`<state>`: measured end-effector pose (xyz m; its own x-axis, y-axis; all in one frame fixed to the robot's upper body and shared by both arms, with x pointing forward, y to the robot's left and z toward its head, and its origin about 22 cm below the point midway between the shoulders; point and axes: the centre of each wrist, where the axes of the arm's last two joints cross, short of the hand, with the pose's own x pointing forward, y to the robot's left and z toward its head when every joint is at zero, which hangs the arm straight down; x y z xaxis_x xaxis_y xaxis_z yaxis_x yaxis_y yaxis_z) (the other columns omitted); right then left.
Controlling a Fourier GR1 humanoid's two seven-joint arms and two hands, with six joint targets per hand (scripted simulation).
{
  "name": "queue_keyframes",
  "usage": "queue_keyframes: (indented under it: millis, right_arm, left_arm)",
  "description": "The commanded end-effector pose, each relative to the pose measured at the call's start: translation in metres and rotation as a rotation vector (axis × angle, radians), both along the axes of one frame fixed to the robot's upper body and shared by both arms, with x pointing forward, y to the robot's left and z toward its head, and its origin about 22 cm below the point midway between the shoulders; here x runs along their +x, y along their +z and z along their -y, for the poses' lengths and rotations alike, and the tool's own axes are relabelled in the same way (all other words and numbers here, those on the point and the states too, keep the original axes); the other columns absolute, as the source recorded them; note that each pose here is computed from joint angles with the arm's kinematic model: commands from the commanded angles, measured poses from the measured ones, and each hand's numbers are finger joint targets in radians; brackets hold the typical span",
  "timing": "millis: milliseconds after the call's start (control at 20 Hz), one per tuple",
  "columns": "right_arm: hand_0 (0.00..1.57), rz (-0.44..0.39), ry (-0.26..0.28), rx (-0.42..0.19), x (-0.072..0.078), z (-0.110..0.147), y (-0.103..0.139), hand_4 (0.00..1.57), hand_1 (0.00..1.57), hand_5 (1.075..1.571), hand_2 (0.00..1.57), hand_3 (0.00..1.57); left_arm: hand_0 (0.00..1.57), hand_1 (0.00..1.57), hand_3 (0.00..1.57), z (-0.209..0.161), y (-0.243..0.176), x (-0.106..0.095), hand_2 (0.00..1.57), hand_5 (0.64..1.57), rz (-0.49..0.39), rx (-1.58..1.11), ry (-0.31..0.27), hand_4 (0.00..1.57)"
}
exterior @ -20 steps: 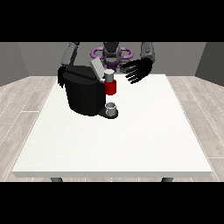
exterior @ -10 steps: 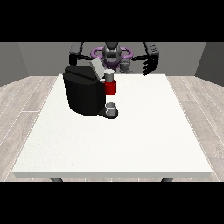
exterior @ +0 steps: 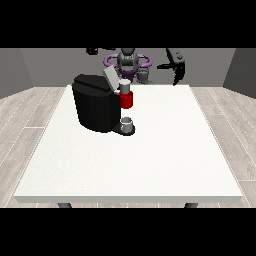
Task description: Insert the coffee pod into the coffee machine and close the lid
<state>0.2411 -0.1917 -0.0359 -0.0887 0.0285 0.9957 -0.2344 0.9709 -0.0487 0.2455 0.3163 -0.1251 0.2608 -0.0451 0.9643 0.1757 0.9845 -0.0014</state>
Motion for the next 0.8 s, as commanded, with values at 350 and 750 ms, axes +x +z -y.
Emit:
queue_keyframes:
  millis: [350, 750]
  right_arm:
    - [0.00, 0.152, -0.111, -0.056, 0.010, -0.024, 0.045, 0.35, 0.00, 1.571, 0.00, 0.00]
    - [0.00, 0.283, -0.145, -0.151, 0.061, -0.032, 0.096, 0.21, 0.00, 1.571, 0.00, 0.00]
  left_arm:
    - [0.00, 0.00, 0.00, 0.022, 0.019, -0.001, 0.00, 1.571, 0.182, -0.065, -0.094, 0.13]
    - [0.00, 0.00, 0.00, 0.032, 0.038, 0.011, 0.00, 1.571, 0.289, -0.089, -0.098, 0.19]
